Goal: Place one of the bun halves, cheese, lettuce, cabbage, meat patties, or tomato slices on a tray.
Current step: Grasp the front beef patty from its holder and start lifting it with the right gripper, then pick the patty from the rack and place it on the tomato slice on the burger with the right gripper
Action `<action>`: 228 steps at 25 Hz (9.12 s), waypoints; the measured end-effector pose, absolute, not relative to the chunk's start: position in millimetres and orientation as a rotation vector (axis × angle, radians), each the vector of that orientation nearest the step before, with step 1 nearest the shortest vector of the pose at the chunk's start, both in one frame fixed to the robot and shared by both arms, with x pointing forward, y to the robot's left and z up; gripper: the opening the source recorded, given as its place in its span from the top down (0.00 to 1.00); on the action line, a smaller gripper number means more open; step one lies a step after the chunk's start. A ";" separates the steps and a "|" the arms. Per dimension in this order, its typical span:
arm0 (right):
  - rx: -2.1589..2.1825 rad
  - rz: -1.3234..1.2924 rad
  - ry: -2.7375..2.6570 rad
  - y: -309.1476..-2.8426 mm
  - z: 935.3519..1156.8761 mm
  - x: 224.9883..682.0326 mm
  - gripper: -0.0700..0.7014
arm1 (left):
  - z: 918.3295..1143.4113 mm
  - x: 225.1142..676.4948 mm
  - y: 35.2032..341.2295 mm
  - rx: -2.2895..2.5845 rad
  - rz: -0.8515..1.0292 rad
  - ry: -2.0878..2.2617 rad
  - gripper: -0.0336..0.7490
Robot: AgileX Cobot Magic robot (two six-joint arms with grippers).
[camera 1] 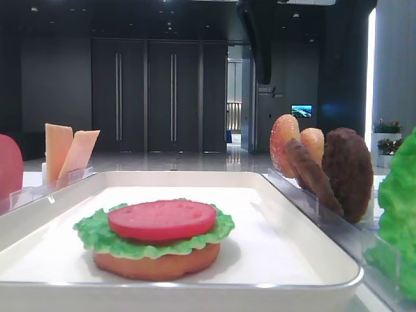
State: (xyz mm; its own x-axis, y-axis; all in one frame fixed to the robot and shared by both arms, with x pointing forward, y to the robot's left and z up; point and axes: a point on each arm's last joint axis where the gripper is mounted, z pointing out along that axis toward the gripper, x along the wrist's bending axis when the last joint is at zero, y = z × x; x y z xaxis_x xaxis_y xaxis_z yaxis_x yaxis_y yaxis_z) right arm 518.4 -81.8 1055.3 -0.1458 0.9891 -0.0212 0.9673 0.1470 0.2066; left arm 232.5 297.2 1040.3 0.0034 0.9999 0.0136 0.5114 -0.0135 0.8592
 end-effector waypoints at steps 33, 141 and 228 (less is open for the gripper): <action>1.939 0.184 2.284 -65.1 1012.5 537.3 0.29 | 1040.3 232.5 297.2 1.604 0.916 1.586 0.96; 2.005 1.415 2.723 -59.1 1031.9 483.1 0.76 | 1040.3 232.5 297.2 1.604 0.917 1.587 0.96; 2.072 1.122 2.635 -85.3 970.0 511.2 0.38 | 1040.3 232.5 297.4 1.604 0.919 1.588 0.96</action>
State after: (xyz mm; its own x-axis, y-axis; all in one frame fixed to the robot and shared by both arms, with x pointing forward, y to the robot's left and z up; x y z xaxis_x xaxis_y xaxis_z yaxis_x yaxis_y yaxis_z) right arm 511.2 -85.3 970.0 -0.2625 0.7190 0.6436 0.9622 0.1451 0.2303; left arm 232.5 297.4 1040.3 0.0015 0.9999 0.0152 0.5116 -0.0138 0.8591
